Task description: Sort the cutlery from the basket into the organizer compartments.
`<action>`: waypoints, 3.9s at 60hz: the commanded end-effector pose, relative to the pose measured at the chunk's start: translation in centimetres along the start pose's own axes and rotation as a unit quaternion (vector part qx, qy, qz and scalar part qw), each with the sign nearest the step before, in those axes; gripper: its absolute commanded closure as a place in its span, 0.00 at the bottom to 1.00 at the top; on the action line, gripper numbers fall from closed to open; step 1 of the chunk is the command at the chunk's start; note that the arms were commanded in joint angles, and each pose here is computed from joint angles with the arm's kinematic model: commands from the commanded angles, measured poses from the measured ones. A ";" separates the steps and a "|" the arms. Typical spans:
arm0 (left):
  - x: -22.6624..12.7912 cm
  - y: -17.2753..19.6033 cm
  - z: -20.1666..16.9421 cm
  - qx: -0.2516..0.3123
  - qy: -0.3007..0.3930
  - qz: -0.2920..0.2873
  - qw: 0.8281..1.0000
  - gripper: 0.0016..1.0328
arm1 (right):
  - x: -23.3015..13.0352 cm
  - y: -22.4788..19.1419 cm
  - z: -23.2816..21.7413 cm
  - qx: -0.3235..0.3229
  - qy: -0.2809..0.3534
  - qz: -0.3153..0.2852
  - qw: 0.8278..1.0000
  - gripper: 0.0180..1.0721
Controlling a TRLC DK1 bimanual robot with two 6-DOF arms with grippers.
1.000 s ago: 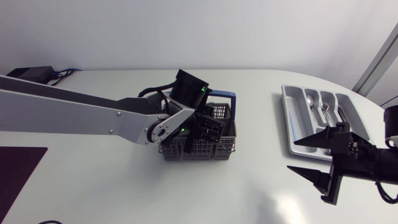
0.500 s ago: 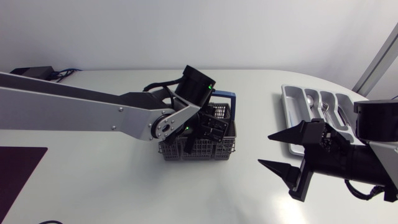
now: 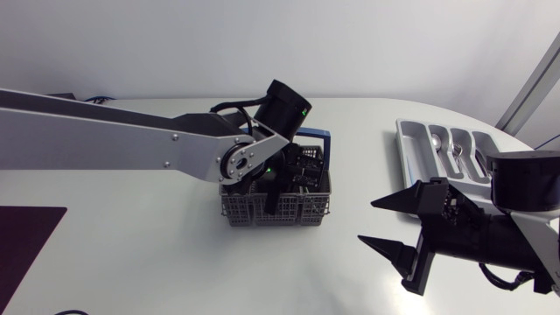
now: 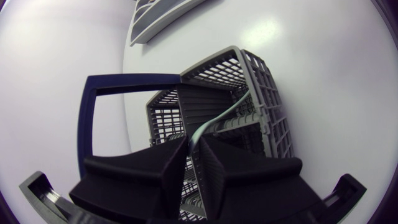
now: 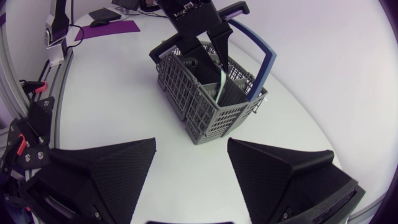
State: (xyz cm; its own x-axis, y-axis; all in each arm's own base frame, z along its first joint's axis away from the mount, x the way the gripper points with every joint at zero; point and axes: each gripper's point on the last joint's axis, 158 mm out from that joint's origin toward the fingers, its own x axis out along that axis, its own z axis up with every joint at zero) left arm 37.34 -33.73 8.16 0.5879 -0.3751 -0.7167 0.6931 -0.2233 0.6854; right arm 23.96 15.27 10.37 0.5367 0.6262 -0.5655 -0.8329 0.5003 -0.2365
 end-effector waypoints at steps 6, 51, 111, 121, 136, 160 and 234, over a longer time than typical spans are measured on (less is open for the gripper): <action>1.3 -3.7 -1.0 -0.023 0.023 -0.054 0.998 0.86 | 0.9 0.7 0.4 -0.002 0.000 -0.011 1.000 0.21; -2.0 -3.1 -1.5 -0.076 0.034 -0.015 0.996 0.86 | 2.1 0.4 2.1 0.002 -0.010 -0.027 1.000 0.21; -6.6 0.8 -1.2 -0.097 0.039 0.100 0.989 0.86 | 2.5 1.1 2.2 -0.005 -0.006 -0.021 1.000 0.21; -6.7 -0.1 -1.5 -0.092 0.042 0.073 0.992 0.86 | 2.8 1.4 2.3 -0.008 -0.003 -0.017 1.000 0.21; -4.6 -1.9 -1.4 -0.040 0.008 0.035 0.999 0.82 | 2.8 1.8 1.9 -0.009 0.000 -0.013 1.000 0.21; -2.9 -2.0 -2.0 -0.007 -0.018 0.034 0.999 0.68 | 2.9 2.1 1.4 -0.011 0.005 -0.010 1.000 0.21; -2.4 -2.5 0.5 -0.003 -0.080 -0.002 0.997 0.90 | 3.0 2.3 1.2 -0.014 0.008 -0.007 1.000 0.21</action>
State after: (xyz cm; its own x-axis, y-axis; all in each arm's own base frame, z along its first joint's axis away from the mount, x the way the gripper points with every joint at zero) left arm 34.47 -31.87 7.79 0.5282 -0.4972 -0.6884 0.6942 -0.2140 0.6872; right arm 24.37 19.08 10.23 0.5627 0.6148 -0.5525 -0.8212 0.4924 -0.2884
